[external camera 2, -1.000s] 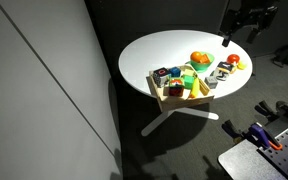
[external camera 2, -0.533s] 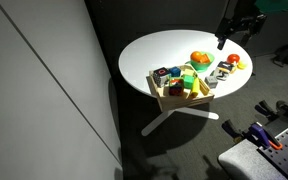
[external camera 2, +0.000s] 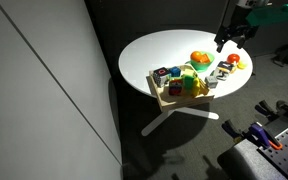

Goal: Put the toy orange on the table

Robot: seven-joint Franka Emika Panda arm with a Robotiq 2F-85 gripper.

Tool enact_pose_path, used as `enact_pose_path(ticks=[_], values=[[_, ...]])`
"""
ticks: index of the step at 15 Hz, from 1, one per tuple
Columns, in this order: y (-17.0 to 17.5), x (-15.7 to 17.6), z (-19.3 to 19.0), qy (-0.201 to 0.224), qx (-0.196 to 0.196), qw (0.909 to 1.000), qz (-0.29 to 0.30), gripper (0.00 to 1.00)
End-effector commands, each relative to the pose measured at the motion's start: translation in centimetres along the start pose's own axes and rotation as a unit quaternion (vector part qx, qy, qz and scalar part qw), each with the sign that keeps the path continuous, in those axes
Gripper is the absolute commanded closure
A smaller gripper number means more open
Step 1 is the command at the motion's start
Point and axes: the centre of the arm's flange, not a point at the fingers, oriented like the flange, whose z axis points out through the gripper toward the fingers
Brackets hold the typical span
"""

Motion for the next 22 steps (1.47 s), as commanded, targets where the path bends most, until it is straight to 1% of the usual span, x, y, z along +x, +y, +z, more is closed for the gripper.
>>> enact_pose_path(ticks=[1, 7, 8, 18, 19, 22], values=[[1.0, 2.4, 0.9, 0.013, -0.007, 0.9998, -0.014, 0.00], [2.0, 4.1, 1.9, -0.003, 0.010, 0.9996, -0.027, 0.00], [1.7, 2.7, 2.0, -0.002, 0.001, 0.9998, -0.019, 0.00], [1.7, 2.7, 2.3, -0.006, 0.001, 0.9998, -0.020, 0.00], [1.9, 3.1, 2.5, -0.010, -0.002, 0.9999, -0.012, 0.00], [2.5, 4.1, 2.8, -0.018, 0.005, 0.9998, 0.001, 0.00]])
